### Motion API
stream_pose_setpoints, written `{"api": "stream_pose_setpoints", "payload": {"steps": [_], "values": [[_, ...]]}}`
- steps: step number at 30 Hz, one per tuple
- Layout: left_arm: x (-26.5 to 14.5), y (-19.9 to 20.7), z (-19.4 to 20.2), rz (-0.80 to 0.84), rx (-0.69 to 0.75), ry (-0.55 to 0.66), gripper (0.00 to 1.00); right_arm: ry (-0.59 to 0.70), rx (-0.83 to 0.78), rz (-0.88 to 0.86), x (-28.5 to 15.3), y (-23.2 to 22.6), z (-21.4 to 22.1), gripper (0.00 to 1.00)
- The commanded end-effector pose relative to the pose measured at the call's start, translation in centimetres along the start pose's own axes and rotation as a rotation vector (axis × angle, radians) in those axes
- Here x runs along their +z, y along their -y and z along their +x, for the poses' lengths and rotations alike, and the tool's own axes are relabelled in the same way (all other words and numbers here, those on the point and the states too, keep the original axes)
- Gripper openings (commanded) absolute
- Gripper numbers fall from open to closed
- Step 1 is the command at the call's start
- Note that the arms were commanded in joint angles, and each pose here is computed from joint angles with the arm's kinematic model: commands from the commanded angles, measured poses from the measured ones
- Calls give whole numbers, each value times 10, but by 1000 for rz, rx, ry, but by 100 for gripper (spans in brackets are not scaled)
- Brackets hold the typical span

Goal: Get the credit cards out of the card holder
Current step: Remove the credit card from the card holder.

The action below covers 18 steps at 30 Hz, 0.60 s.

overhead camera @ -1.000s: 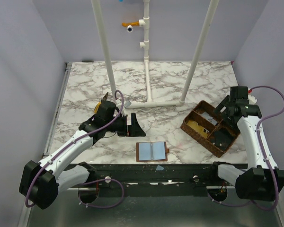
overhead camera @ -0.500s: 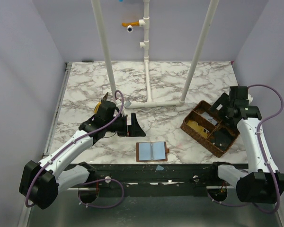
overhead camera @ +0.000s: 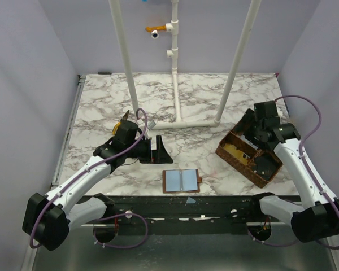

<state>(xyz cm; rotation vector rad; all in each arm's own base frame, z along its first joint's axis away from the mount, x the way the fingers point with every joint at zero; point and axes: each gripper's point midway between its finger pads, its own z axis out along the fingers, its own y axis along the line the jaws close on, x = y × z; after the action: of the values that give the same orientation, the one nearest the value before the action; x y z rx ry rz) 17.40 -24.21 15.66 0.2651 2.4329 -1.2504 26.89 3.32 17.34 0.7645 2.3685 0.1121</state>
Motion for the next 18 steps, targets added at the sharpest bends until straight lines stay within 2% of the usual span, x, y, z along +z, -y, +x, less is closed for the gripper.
{"api": "stream_pose_setpoints", "payload": {"steps": [1,12,18], "values": [[-4,-6,1,-34,8,16,99,45,13,-27,-6,-22,-6,100],[-6,-14,2,-85,-18,33,99,25,-88,-111,-17,-83,37,100],[-8,-20,2,-123,-36,51,98,-4,-176,-182,-26,-124,82,100]]}}
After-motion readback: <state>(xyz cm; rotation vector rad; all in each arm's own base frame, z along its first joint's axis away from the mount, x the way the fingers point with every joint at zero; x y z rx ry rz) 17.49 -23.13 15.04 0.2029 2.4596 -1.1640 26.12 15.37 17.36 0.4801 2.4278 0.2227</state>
